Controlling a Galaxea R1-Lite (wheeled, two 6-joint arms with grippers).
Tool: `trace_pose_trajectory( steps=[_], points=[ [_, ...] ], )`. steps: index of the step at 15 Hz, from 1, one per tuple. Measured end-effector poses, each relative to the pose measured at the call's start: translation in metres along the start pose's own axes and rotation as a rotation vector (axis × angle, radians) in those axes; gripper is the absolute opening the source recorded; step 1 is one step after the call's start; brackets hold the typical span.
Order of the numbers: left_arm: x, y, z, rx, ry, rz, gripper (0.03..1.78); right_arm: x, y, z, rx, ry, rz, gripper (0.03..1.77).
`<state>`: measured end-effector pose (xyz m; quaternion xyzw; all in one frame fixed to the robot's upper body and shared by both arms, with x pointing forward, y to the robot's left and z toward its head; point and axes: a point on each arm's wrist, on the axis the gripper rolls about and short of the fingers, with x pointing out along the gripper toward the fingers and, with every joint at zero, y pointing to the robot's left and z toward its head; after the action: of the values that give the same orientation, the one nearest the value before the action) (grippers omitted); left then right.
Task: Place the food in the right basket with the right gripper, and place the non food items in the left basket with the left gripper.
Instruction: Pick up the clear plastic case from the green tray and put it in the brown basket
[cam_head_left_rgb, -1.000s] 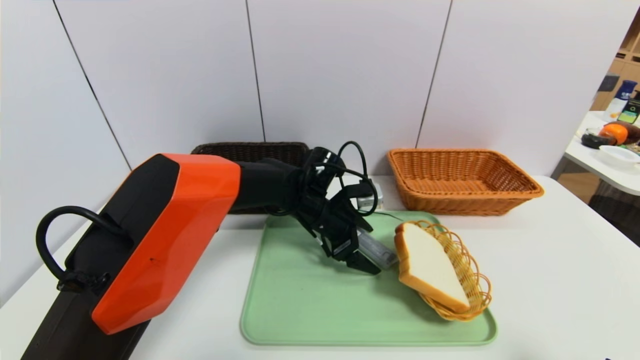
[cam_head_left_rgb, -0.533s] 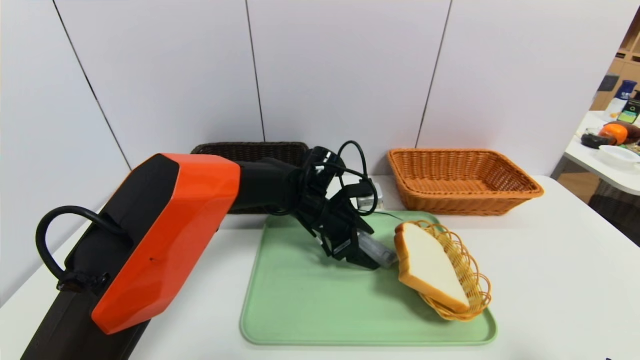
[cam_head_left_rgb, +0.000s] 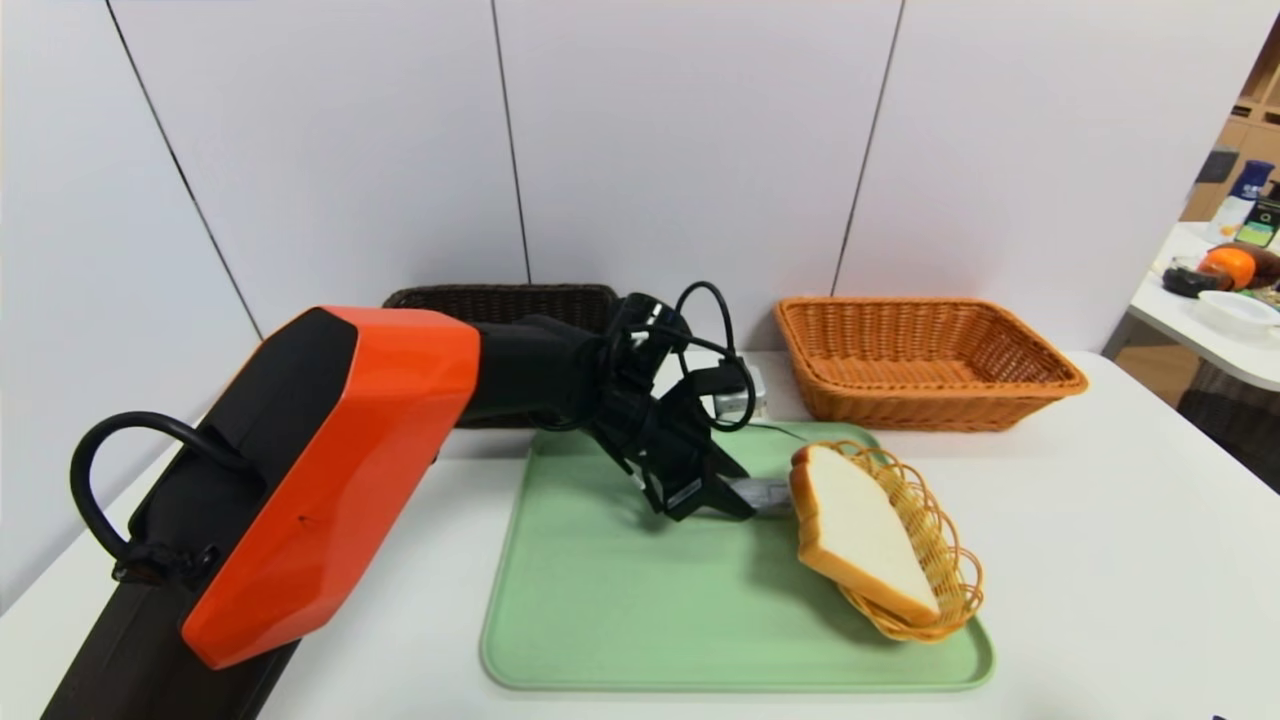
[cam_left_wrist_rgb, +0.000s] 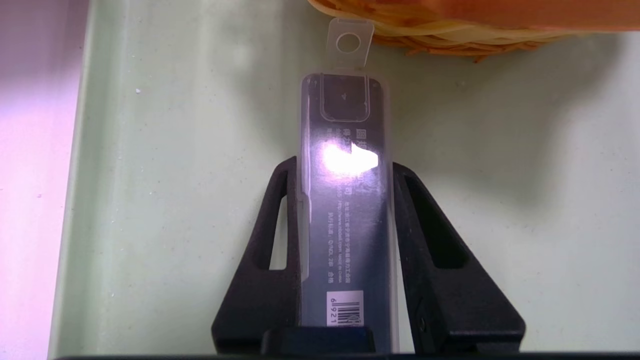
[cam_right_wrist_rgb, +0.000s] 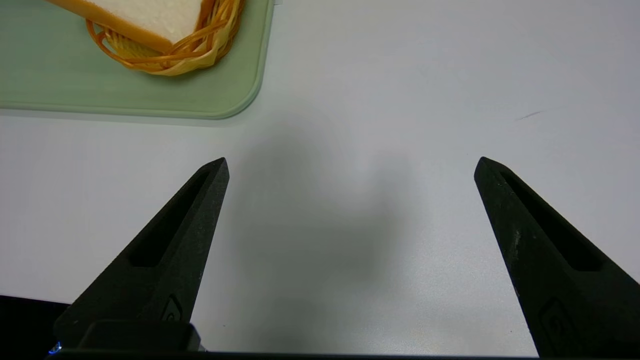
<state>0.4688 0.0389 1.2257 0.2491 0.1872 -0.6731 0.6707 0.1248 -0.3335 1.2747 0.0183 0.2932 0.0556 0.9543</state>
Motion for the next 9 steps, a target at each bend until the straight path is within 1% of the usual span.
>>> trace_pose_trajectory(
  steps=[4,9],
  points=[
    [-0.008,0.0,0.005,0.005,-0.007,0.014,0.56,0.0,0.0,0.0,0.0,-0.001,0.0,1.7],
    [-0.043,0.0,0.011,-0.025,0.007,0.034,0.56,-0.001,0.0,-0.001,0.0,-0.003,0.0,1.7]
  ],
)
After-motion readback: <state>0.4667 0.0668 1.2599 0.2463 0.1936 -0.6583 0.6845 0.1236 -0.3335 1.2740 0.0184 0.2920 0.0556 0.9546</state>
